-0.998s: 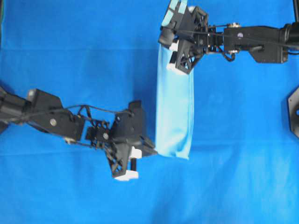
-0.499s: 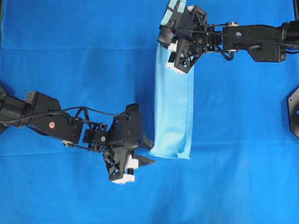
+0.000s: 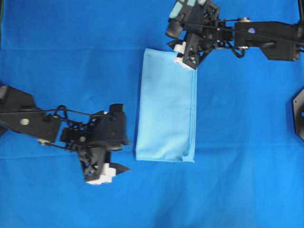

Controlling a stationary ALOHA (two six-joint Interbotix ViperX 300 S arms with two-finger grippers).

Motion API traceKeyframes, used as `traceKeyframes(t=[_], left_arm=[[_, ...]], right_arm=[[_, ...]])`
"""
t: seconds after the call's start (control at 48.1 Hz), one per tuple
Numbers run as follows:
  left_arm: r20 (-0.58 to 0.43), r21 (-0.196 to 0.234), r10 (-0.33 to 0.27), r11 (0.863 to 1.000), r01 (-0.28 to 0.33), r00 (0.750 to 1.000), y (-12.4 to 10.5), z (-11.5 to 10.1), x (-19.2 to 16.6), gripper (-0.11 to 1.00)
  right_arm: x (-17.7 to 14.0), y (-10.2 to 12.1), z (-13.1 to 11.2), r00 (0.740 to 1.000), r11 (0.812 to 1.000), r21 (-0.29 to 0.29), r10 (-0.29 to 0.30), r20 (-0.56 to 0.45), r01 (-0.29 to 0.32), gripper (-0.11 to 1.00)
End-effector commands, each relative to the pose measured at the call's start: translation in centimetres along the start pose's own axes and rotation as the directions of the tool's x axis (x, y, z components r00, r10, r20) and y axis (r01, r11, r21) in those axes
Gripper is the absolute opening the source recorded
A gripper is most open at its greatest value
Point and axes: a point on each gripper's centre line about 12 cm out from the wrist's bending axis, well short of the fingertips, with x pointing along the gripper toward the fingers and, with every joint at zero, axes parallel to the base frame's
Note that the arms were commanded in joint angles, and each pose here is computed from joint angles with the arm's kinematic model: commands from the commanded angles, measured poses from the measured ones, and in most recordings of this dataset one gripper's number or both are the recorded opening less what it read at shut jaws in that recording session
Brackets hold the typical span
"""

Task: Fold the light blue towel.
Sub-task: 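Open both grippers and retract them outward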

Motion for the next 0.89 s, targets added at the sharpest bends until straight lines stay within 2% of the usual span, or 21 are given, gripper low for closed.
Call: traceKeyframes(t=[0.0,0.146,0.25,0.291,0.437,0.478,0.582,0.77,0.874], left_arm=[[0.053,0.008,-0.015,1.0,0.015,0.998,-0.1,0.8,-2.2,0.84],[0.144,0.0,-0.011,1.0,0.011,0.989,1.3,0.9,-4.8,0.84],[0.256,-0.005,0.002,1.0,-0.001,0.967,2.9,1.1,-6.5,0.84],[0.307,0.006,0.013,1.0,-0.015,0.952,3.7,0.9,-7.3,0.84],[0.431,0.043,0.041,0.997,-0.066,0.902,5.6,0.1,-9.9,0.84],[0.464,0.043,0.056,0.995,-0.086,0.884,6.2,-0.2,-10.9,0.84],[0.504,0.039,0.082,0.992,-0.117,0.86,7.1,-1.2,-12.5,0.84],[0.549,0.009,0.118,0.989,-0.147,0.828,8.3,-3.3,-14.5,0.84],[0.57,0.004,0.12,0.989,-0.149,0.813,8.3,-3.5,-15.1,0.84]], right_arm=[[-2.5,-0.2,0.8,0.998,1.0,0.007,0.003,0.061,-0.003,0.6],[-5.3,0.1,-0.5,0.993,0.999,0.018,0.031,0.113,-0.034,0.59],[-7.2,0.6,-1.8,0.981,0.996,0.021,0.077,0.175,-0.082,0.59],[-8.0,0.9,-2.3,0.973,0.994,0.019,0.1,0.207,-0.106,0.59],[-11.6,2.1,-3.5,0.921,0.981,-0.009,0.185,0.344,-0.194,0.59],[-12.4,2.3,-3.9,0.905,0.977,-0.019,0.206,0.373,-0.214,0.59],[-14.2,2.8,-5.4,0.868,0.966,-0.029,0.244,0.432,-0.257,0.59],[-14.9,3.4,-8.3,0.826,0.944,-0.012,0.296,0.479,-0.331,0.59],[-14.7,3.6,-8.7,0.819,0.937,-0.005,0.309,0.483,-0.35,0.59]])
